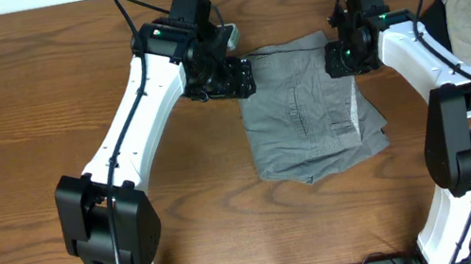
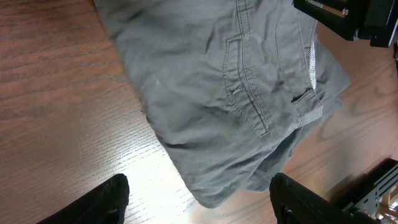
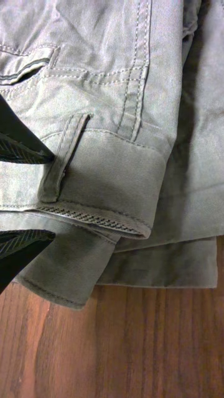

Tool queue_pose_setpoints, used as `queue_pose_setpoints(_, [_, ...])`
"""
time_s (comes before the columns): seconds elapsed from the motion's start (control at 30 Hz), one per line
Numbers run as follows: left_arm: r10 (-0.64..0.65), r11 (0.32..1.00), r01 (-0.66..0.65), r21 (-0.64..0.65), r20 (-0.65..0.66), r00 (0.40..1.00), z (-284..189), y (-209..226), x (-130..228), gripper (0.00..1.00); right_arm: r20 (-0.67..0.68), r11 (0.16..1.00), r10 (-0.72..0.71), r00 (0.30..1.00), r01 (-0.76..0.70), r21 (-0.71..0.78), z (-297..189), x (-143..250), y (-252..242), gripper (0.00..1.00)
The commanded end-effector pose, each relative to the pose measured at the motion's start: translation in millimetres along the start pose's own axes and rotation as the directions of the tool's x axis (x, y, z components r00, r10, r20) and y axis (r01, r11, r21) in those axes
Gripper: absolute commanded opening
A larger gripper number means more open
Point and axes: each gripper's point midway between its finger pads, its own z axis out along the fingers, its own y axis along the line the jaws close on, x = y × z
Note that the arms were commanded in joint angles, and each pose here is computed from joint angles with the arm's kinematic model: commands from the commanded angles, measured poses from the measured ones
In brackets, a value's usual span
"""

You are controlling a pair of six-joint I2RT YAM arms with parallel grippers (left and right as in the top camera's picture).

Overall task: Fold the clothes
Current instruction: 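Raise the right gripper off the folded shorts and hold both above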

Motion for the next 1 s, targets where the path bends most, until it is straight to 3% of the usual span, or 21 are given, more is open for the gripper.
queue_pose_setpoints(0.0, [0.013, 1.0, -0.013, -0.014, -0.001, 1.0, 0.2, 3.8, -1.5, 0.74, 0.042, 0.999, -0.01, 0.999, 0.011, -0.033, -9.1, -12.5, 7.8, 0.32])
queue_pose_setpoints(0.13, [0.013, 1.0, -0.013, -0.014, -0.002, 1.0, 0.2, 3.7, -1.3, 0.74, 0.04, 0.999, -0.01, 0.999, 0.012, -0.043, -4.5, -12.4, 8.7, 0.27])
queue_pose_setpoints(0.33, [0.013, 1.0, -0.013, -0.014, -0.001, 1.0, 0.2, 3.8, -1.5, 0.74, 0.037, 0.999, -0.009, 0.999, 0.01, -0.042, -2.2, -12.2, 8.0, 0.01])
queue_pose_setpoints(0.57, [0.013, 1.0, -0.013, -0.014, -0.001, 1.0, 0.2, 3.8, -1.4, 0.74, 0.058, 0.999, -0.012, 0.998, 0.014, -0.03, -6.5, -19.0, 7.0, 0.01])
queue_pose_setpoints(0.97, [0.028, 0.999, -0.028, -0.015, -0.001, 1.0, 0.2, 3.9, -1.5, 0.75, 0.038, 0.996, 0.005, 0.999, -0.008, 0.085, -74.2, -40.6, -0.5, 0.01])
